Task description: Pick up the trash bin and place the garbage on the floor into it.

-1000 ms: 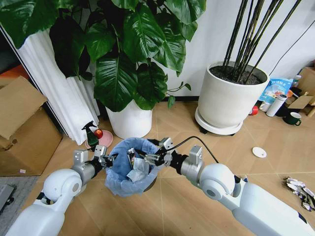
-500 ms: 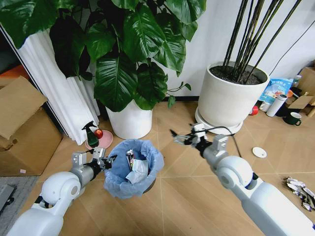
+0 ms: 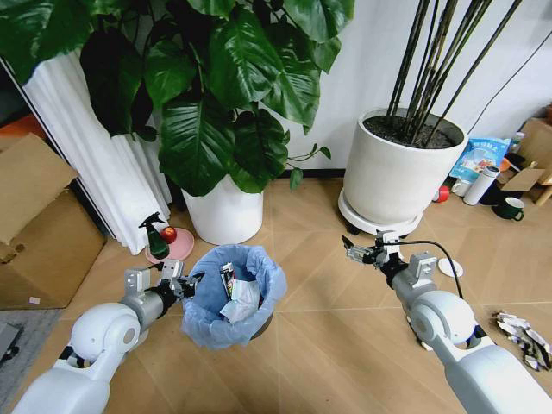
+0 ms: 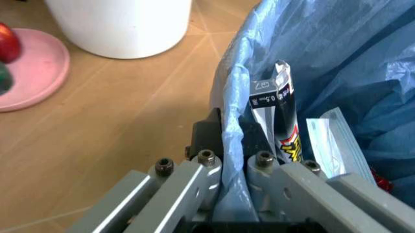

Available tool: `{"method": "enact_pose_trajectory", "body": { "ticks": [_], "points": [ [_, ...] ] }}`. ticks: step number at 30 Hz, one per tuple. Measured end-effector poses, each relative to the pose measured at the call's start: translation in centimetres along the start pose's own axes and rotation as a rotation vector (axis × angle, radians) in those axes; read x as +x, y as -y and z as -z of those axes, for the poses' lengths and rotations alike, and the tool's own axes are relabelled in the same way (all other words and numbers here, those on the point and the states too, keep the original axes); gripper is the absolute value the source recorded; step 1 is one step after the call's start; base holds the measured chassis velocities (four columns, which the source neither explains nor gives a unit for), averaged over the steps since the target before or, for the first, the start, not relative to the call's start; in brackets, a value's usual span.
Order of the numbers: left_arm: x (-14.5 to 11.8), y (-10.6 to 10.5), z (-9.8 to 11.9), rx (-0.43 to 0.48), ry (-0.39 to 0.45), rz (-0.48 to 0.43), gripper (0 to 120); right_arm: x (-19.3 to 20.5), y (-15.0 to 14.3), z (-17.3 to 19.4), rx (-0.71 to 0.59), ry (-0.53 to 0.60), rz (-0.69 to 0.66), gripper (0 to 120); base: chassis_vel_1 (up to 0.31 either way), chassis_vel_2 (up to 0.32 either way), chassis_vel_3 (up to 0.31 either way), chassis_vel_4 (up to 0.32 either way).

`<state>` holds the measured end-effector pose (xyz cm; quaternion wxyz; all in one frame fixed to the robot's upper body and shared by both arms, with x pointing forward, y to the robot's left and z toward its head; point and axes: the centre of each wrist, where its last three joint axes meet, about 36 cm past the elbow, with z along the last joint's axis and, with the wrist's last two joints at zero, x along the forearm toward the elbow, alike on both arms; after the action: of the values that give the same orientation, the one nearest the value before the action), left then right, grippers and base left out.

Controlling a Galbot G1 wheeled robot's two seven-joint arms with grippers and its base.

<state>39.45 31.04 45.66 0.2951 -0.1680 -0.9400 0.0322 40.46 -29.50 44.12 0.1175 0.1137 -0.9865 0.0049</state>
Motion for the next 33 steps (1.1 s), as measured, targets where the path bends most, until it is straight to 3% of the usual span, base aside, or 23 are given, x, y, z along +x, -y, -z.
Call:
{"method": "enact_pose_trajectory", "body": {
  "ticks": [33],
  "points": [
    [0.1,0.1,-0.4,0.007,-0.002,0.0,0,0.8,0.0,-1.0,-0.005,-0.013,0.0,100,-0.14,-0.141,0.139,0.14]
  ]
}}
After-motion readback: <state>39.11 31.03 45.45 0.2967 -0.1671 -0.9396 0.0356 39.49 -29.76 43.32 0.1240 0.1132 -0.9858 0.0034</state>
